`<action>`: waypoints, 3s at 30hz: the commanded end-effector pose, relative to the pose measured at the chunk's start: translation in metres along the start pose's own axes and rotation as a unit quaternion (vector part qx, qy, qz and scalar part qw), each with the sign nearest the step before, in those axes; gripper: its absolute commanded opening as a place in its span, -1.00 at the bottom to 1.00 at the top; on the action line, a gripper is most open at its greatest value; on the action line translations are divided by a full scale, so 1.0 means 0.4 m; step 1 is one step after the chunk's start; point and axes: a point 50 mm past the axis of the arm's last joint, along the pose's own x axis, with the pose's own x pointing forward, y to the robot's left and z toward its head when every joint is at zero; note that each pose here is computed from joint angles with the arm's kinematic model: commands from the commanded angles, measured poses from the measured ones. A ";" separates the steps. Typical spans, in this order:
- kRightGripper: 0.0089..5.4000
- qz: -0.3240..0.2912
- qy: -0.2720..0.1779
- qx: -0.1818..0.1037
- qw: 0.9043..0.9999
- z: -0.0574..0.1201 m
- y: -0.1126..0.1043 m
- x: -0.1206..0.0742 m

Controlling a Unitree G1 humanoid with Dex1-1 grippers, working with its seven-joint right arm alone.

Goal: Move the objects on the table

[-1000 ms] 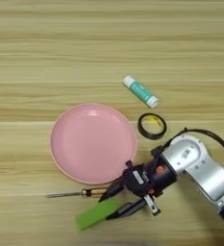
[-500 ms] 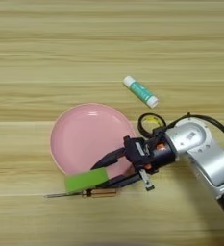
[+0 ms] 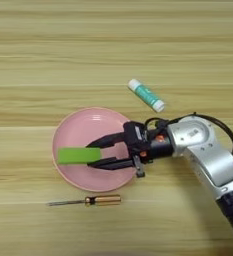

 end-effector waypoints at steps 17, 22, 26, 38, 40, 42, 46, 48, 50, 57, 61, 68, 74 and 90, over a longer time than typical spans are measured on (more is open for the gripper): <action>-0.48 -0.130 0.081 -0.039 0.987 0.002 -0.121 -0.004; -0.48 -0.151 0.105 -0.020 0.983 -0.016 -0.139 -0.003; -0.48 -0.164 0.141 0.005 0.976 -0.043 -0.152 -0.005; -0.48 -0.168 0.183 0.038 0.968 -0.089 -0.155 -0.005; -0.35 -0.166 0.186 0.042 0.967 -0.092 -0.155 -0.005; -0.25 -0.166 0.188 0.044 0.967 -0.094 -0.155 -0.005; -0.07 -0.166 0.189 0.046 0.967 -0.095 -0.155 -0.003; 0.04 -0.168 0.185 0.045 0.967 -0.091 -0.156 -0.002; 0.11 -0.169 0.177 0.042 0.969 -0.082 -0.157 -0.001; 0.41 -0.177 0.150 0.034 0.972 -0.051 -0.159 0.004; 0.62 -0.187 0.131 0.027 0.973 -0.035 -0.162 0.002; 0.98 -0.199 0.091 0.011 0.976 -0.001 -0.158 -0.009; 0.98 -0.189 0.061 0.001 0.980 0.025 -0.150 -0.025; 0.98 -0.112 -0.021 -0.030 0.993 0.077 -0.082 -0.069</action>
